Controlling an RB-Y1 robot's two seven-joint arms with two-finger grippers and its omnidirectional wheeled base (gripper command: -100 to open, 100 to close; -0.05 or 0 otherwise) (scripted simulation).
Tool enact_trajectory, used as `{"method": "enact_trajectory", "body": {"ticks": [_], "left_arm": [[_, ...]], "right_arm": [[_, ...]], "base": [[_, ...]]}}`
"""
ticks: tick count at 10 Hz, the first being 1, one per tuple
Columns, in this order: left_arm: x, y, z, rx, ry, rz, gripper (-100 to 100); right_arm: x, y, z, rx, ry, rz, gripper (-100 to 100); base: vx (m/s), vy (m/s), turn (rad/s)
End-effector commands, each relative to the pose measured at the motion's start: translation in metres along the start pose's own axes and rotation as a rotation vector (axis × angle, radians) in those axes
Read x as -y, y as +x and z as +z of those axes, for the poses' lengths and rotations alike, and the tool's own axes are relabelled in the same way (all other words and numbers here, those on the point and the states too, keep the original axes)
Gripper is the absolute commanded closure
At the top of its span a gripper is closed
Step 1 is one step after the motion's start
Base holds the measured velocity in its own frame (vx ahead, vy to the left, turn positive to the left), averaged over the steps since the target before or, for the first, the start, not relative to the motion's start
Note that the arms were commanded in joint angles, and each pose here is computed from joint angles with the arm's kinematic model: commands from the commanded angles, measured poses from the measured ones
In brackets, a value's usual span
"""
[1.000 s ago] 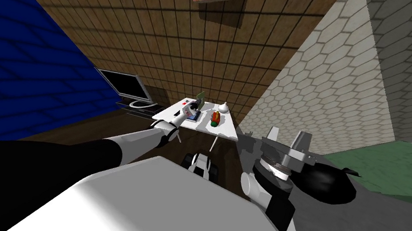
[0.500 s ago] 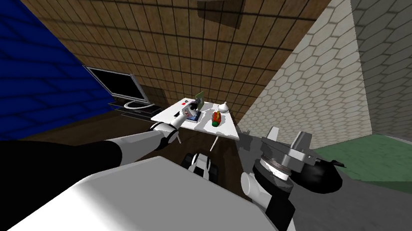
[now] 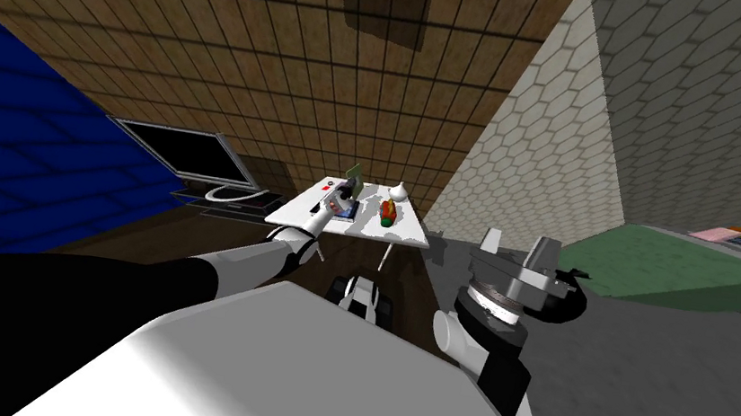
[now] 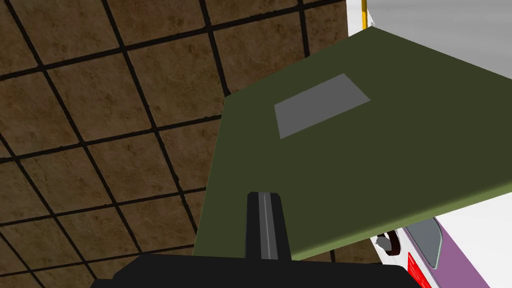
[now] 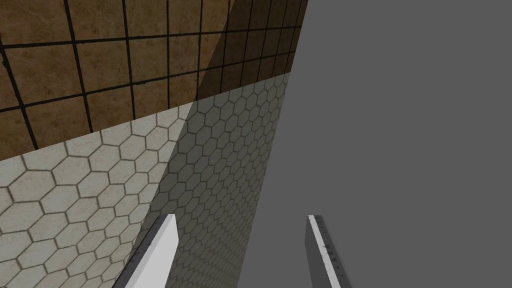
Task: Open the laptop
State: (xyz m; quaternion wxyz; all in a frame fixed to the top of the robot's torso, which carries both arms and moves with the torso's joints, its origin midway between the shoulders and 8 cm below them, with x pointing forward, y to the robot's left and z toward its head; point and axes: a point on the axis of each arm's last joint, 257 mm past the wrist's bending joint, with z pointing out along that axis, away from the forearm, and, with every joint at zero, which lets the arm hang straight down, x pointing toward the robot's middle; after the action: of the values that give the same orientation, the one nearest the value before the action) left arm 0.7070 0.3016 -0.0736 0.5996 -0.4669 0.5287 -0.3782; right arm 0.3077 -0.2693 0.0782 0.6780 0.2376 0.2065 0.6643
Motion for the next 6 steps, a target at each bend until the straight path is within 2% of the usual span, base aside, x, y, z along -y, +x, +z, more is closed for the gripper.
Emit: {"method": "enact_trajectory", "body": {"ticks": [1, 2, 3, 4, 5, 6], "left_arm": [[0.005, -0.02, -0.009, 0.054, 0.005, -0.051, 100], [-0.016, -0.035, -0.016, 0.1, -0.035, -0.057, 100], [0.003, -0.037, -0.018, 0.105, 0.003, -0.085, 100], [0.003, -0.037, -0.018, 0.105, 0.004, -0.1, 100], [0.001, -0.034, -0.018, 0.1, 0.0, -0.088, 100], [0.009, -0.027, -0.014, 0.087, 0.001, -0.076, -100]], "right_arm": [[0.0, 0.0, 0.0, 0.0, 0.0, 0.0, 0], [0.0, 0.0, 0.0, 0.0, 0.0, 0.0, 0], [0.0, 0.0, 0.0, 0.0, 0.0, 0.0, 0], [0.0, 0.0, 0.0, 0.0, 0.0, 0.0, 0], [0.0, 0.0, 0.0, 0.0, 0.0, 0.0, 0], [0.0, 0.0, 0.0, 0.0, 0.0, 0.0, 0]], "base": [[-0.029, 0.111, -0.095], [-0.029, 0.104, -0.181], [-0.025, 0.088, -0.129], [-0.014, 0.036, -0.007], [-0.003, 0.009, 0.003], [-0.056, 0.099, -0.085]]}}
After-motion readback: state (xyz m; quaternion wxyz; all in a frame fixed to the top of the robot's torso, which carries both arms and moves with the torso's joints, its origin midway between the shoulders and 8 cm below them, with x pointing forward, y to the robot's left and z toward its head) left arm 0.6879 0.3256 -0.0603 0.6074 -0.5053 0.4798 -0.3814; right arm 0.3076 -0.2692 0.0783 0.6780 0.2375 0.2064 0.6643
